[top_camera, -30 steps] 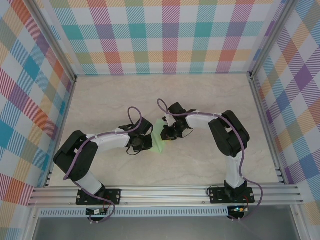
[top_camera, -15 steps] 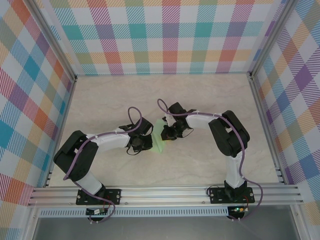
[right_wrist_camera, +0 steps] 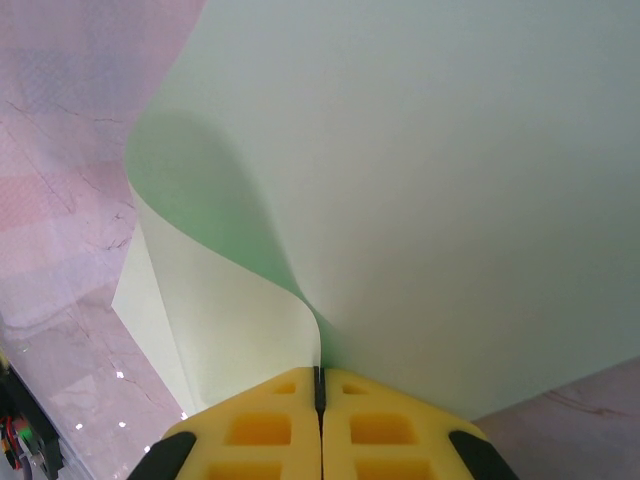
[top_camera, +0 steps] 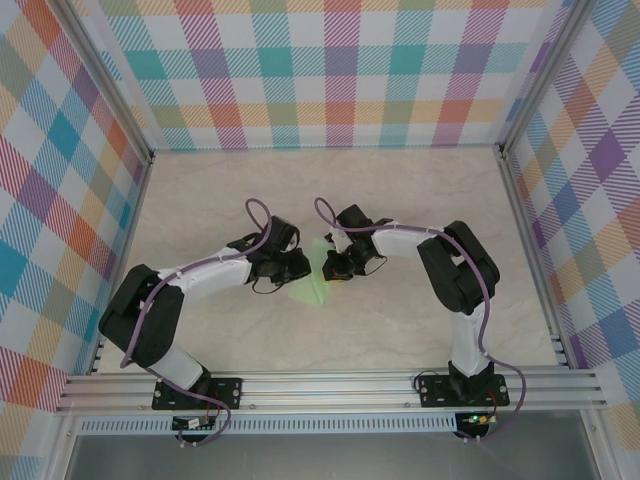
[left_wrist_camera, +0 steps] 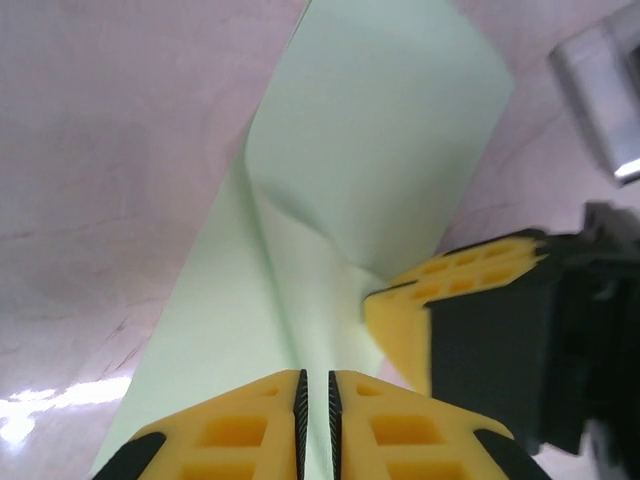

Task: Fold a paper plane with a square sheet of paper (pick it up from the middle)
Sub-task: Fold the triangle a second time at the center of the table.

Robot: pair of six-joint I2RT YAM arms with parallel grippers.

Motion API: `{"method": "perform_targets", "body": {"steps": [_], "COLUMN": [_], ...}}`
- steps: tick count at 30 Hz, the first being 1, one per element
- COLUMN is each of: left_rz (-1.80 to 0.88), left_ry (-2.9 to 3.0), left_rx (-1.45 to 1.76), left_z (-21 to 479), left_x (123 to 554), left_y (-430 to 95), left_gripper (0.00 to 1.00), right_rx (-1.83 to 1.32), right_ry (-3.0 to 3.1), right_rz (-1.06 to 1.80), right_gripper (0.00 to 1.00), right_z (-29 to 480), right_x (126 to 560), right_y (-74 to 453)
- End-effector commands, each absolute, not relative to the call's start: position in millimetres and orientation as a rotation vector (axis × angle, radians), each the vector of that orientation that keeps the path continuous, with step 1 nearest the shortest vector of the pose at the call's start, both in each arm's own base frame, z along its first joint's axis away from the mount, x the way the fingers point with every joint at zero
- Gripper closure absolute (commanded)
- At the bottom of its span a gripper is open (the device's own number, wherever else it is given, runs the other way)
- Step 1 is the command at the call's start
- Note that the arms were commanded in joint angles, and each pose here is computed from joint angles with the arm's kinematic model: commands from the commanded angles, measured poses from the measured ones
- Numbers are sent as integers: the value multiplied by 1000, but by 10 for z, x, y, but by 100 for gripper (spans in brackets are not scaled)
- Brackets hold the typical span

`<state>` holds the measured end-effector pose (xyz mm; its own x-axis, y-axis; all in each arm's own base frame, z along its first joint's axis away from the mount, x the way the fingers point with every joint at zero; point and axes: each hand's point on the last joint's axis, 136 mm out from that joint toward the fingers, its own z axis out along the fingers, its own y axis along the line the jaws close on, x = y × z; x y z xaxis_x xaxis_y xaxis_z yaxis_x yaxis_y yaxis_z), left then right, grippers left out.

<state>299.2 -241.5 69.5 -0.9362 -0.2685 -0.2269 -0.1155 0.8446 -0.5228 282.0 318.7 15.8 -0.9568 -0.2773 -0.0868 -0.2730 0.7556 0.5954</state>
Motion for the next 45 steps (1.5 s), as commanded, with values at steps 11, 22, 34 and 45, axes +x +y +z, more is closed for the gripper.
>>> {"method": "perform_targets", "body": {"steps": [11, 22, 34, 45], "left_rz": [-1079, -1072, -1039, -1016], "left_ry": [2675, 2697, 2741, 2777], "left_rx": [-382, -393, -394, -388], "left_z": [621, 460, 218, 70], "left_x": [3215, 3124, 3120, 3035], "left_y": [-2676, -2620, -2618, -2575], "left_gripper": [84, 83, 84, 84], "right_rx": [440, 439, 437, 421], "right_ry": [-2952, -2958, -2958, -2963], "right_rz": [-846, -836, -836, -826], "right_gripper": [98, 98, 98, 97], "right_z": [-71, -70, -67, -82], "right_x": [2700, 2713, 2715, 2727], "right_y": [2996, 2992, 2993, 2990]}}
